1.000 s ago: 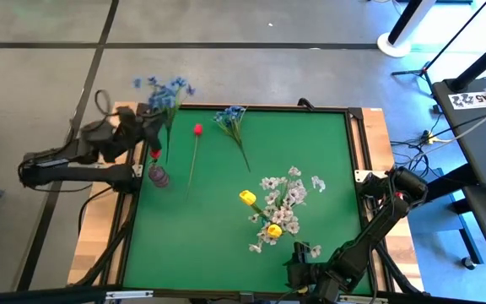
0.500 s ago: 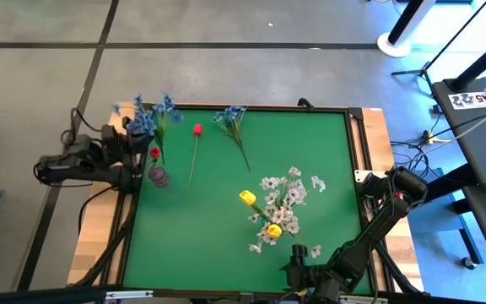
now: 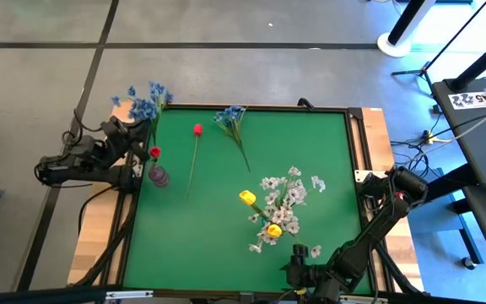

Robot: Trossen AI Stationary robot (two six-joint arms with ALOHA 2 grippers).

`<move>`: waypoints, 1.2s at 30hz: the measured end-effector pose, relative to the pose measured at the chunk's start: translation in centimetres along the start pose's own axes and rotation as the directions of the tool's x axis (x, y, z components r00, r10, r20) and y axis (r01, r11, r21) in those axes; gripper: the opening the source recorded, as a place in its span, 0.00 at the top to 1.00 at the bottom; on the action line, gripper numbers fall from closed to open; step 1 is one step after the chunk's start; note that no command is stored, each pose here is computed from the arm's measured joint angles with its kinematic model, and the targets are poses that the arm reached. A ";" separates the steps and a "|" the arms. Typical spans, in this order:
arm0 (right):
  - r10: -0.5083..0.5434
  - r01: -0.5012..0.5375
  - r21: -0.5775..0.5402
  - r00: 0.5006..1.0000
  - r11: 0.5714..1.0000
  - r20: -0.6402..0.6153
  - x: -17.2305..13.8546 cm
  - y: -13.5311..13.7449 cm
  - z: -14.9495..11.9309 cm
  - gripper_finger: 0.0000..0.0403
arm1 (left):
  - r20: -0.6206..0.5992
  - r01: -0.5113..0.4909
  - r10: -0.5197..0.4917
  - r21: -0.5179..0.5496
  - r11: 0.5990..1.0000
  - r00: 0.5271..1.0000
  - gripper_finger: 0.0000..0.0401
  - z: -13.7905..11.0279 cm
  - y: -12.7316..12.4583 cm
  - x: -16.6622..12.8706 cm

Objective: Sort flowers into vase by color
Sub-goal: Put the left blue flower into the purple vase

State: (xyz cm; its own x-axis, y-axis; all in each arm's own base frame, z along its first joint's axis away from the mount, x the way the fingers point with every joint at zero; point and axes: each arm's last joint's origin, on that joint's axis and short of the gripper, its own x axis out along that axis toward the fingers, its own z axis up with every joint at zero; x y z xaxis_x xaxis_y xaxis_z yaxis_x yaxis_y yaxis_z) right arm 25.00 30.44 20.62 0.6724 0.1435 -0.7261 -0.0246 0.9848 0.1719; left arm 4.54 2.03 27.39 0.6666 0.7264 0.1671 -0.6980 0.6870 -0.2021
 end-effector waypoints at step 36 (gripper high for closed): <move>-0.001 -0.003 0.099 0.999 0.995 0.035 0.0 0.1 0.2 0.35 | -0.137 0.376 -0.384 -0.076 0.923 0.913 0.98 0.5 -0.5 -0.8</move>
State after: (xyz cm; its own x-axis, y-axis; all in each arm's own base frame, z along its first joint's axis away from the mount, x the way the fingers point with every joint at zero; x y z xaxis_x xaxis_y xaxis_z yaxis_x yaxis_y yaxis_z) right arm 25.16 30.55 20.80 0.6978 0.1394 -0.7026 0.0467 0.9699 0.2389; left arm 4.19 1.10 27.80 0.9124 0.3974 0.0981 -0.3736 0.9064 -0.1969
